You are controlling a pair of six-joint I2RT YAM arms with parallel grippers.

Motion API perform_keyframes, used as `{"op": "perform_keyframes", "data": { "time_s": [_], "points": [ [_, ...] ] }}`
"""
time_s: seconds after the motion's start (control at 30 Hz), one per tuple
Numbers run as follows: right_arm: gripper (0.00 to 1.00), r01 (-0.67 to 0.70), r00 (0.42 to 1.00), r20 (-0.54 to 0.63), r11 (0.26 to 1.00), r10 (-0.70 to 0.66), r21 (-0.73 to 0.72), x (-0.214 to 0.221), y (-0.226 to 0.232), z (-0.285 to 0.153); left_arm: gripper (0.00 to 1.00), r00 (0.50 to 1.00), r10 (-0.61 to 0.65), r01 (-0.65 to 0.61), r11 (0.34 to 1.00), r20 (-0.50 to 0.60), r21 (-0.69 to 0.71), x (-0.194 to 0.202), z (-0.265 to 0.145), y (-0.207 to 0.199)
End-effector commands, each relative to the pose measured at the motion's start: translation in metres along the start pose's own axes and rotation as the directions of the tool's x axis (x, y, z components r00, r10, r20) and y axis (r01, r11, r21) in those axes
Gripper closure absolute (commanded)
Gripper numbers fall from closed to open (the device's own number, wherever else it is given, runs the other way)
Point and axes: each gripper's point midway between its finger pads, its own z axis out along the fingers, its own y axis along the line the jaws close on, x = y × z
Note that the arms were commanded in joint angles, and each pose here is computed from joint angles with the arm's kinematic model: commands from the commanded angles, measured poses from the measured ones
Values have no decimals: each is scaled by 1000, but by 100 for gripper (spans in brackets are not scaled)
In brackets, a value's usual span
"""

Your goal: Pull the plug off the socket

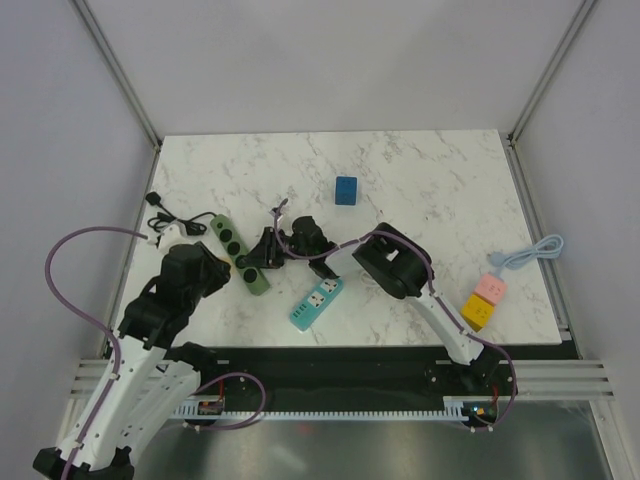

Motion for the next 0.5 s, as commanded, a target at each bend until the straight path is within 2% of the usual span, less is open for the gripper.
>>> {"op": "perform_keyframes", "data": {
  "time_s": [0.0, 0.23, 0.27, 0.3, 0.33, 0.47],
  "points": [
    [100, 106, 993, -75, 974, -93, 200, 33, -50, -1, 98, 997, -17, 18, 1000, 78, -4, -29, -7, -10],
    [99, 276, 957, -167, 928, -239, 252, 46, -32, 7, 98, 993, 10, -11, 1000, 116, 10, -46, -15, -18],
    [95, 287, 953, -173, 921, -248, 264, 47, -34, 8, 98, 993, 15, -16, 1000, 116, 9, -46, -15, -18],
    [83, 296, 950, -181, 917, -254, 267, 47, -33, 8, 98, 993, 21, -22, 1000, 113, 6, -45, -14, -17],
    [78, 302, 948, -190, 914, -257, 271, 47, -34, 8, 98, 994, 36, -36, 999, 107, 3, -43, -13, -17],
    [63, 373, 925, -203, 872, -322, 318, 38, -35, 2, 98, 995, 54, -55, 998, 80, 2, -38, -8, -18]
  ]
}}
